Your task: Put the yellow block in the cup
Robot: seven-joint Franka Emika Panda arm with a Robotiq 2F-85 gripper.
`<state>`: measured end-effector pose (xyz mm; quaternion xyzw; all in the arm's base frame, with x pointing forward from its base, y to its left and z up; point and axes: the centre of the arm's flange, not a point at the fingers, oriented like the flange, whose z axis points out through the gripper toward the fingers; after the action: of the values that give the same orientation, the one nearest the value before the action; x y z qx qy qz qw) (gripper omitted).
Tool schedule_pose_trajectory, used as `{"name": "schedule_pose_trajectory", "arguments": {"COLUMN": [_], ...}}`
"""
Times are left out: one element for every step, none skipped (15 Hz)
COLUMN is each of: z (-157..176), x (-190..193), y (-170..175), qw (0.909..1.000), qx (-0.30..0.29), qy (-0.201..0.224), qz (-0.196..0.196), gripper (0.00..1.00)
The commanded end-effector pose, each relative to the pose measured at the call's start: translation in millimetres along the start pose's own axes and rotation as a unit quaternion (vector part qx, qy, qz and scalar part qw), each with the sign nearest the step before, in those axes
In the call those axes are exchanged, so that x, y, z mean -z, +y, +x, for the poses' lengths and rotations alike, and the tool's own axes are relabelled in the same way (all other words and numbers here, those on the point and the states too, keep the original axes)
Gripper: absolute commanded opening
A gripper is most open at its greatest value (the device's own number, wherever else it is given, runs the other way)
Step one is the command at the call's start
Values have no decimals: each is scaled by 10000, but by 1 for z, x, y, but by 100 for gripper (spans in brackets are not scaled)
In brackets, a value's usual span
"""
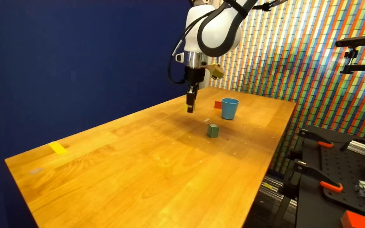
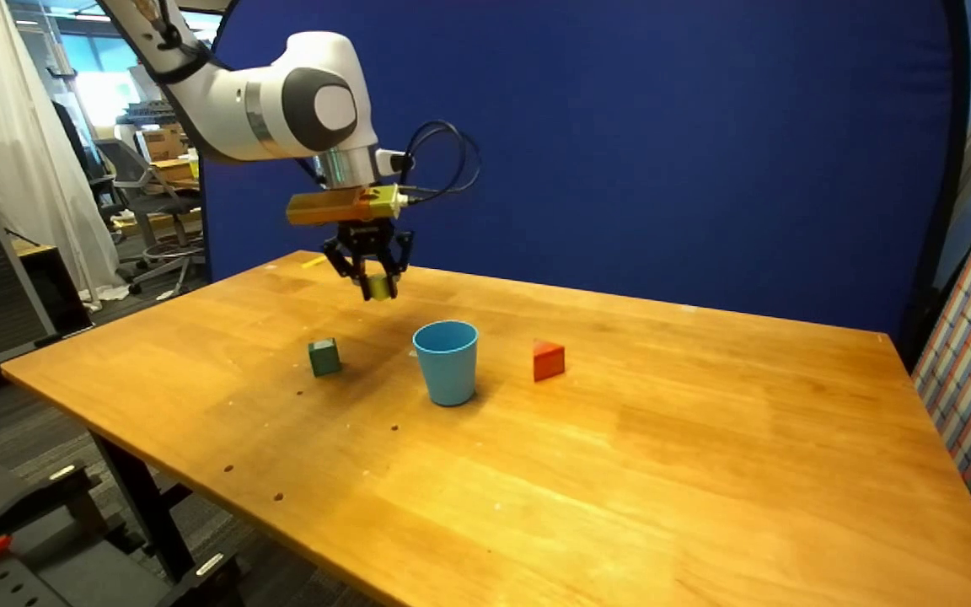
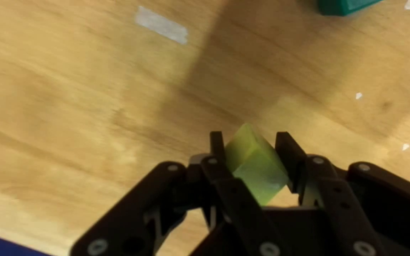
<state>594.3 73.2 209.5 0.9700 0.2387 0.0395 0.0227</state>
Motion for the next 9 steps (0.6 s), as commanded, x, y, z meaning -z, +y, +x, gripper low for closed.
{"name": "schedule_pose_trajectory", "arguments": {"z": [-38, -46, -57, -66, -77, -88, -97, -106, -113], "x": [69, 80, 86, 92, 92, 88, 82, 73, 65], "y": [45, 59, 72, 84, 94, 103, 110, 116, 119], "qw": [9955, 9930, 9901, 9874, 9851, 9826, 9807, 9793, 9774], "qx": [-728, -923, -1137, -1323, -1503, -1671, -1820, -1929, -2029], "qy": [233, 279, 322, 315, 285, 264, 203, 154, 108], "qz": [-558, -682, -756, -810, -786, -767, -691, -600, -588], "gripper": [16, 16, 16, 16, 16, 16, 16, 16, 16]}}
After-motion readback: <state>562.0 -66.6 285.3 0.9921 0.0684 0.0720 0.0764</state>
